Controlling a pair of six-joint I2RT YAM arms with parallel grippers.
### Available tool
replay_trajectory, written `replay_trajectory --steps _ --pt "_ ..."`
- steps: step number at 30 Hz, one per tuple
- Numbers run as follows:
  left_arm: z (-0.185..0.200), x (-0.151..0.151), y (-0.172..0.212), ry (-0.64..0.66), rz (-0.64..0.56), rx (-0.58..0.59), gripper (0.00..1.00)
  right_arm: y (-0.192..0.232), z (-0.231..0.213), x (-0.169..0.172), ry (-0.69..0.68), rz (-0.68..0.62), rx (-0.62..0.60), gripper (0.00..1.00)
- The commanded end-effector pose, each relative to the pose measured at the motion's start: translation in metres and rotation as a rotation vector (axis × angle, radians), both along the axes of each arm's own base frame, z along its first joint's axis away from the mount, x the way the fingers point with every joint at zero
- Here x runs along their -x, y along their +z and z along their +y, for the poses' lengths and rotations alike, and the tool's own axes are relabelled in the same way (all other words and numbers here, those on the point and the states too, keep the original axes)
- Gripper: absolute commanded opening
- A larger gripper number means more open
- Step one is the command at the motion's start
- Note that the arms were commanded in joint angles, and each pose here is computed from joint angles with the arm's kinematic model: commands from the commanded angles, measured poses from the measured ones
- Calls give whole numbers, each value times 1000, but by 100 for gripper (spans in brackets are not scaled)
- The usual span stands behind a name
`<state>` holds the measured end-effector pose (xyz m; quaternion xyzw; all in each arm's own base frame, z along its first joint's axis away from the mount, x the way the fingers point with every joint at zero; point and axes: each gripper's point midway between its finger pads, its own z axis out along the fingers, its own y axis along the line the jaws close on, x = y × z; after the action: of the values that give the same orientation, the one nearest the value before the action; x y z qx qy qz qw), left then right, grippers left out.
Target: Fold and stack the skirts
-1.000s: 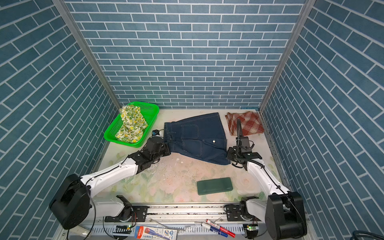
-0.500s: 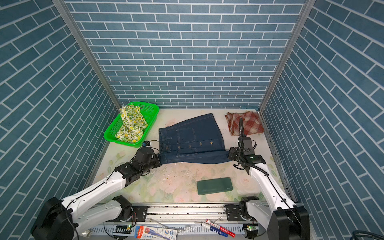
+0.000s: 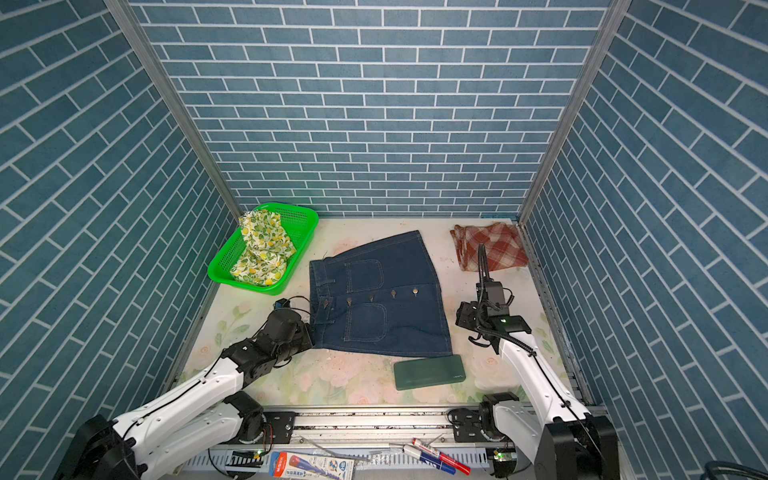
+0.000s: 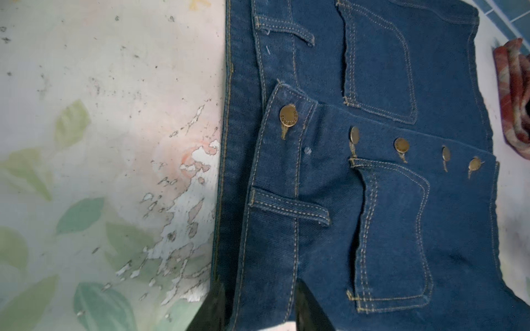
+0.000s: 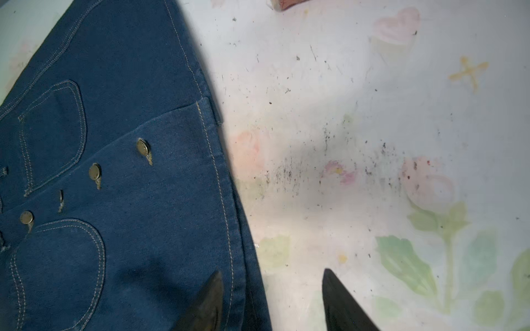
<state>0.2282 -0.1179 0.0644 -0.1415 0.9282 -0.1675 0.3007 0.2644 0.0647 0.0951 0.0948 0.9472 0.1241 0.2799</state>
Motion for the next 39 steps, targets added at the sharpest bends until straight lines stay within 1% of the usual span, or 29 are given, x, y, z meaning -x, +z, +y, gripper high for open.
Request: replay_trajectory --steps 1,3,7,15,23,32,39 --pt "10 6 -7 27 30 -31 52 -17 5 13 9 75 -4 56" --pt "12 8 -7 27 43 -46 55 -21 14 17 40 102 -27 55" --pt "16 13 -8 27 67 -70 55 -29 24 28 78 151 -28 54" --pt "16 23 -22 10 110 -91 54 -47 33 49 96 220 -48 51" --pt "-1 20 -33 -20 118 -75 55 -61 39 55 105 254 -44 48" --pt "-4 21 -44 -24 132 -95 54 -66 43 60 119 270 -47 40" --pt "-2 23 -54 -22 151 -113 52 -63 40 59 107 264 -29 42"
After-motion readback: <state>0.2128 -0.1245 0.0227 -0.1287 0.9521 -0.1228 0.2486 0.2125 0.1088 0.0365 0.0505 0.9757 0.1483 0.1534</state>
